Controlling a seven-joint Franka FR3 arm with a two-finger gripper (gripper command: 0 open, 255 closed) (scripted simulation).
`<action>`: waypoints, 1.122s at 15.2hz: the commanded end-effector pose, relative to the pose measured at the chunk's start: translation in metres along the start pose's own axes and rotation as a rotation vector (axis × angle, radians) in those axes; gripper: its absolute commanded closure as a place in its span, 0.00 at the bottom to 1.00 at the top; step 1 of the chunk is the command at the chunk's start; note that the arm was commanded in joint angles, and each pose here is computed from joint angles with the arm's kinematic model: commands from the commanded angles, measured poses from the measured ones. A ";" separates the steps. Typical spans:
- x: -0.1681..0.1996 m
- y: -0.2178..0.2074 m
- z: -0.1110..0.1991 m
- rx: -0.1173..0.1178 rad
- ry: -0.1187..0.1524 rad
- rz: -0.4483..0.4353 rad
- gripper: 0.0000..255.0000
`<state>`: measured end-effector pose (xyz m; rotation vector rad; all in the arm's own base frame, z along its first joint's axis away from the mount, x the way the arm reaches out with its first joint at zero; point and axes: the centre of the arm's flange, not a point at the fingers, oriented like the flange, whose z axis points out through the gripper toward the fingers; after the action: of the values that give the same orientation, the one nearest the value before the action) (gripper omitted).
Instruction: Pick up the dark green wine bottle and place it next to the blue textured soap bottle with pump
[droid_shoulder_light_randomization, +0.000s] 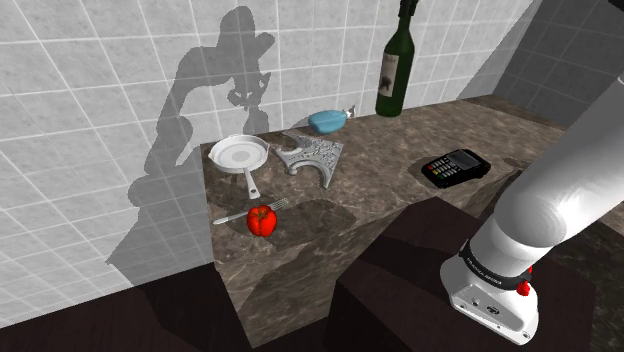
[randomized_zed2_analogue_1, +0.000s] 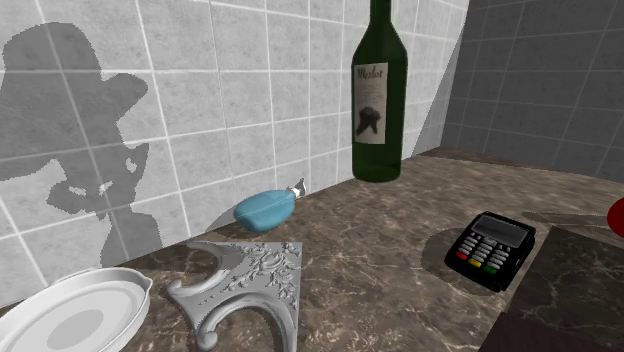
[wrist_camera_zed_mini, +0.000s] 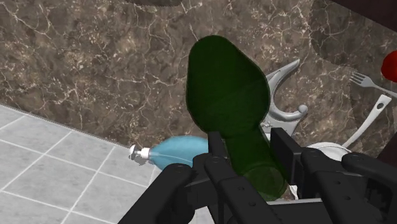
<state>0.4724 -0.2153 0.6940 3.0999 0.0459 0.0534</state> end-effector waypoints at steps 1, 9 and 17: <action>0.006 0.022 0.015 -0.001 0.001 -0.001 1.00; 0.036 0.103 0.075 -0.001 0.001 -0.001 1.00; 0.042 0.121 0.120 -0.001 0.001 -0.001 1.00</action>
<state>0.5212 -0.3386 0.5851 3.0997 0.0470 0.0542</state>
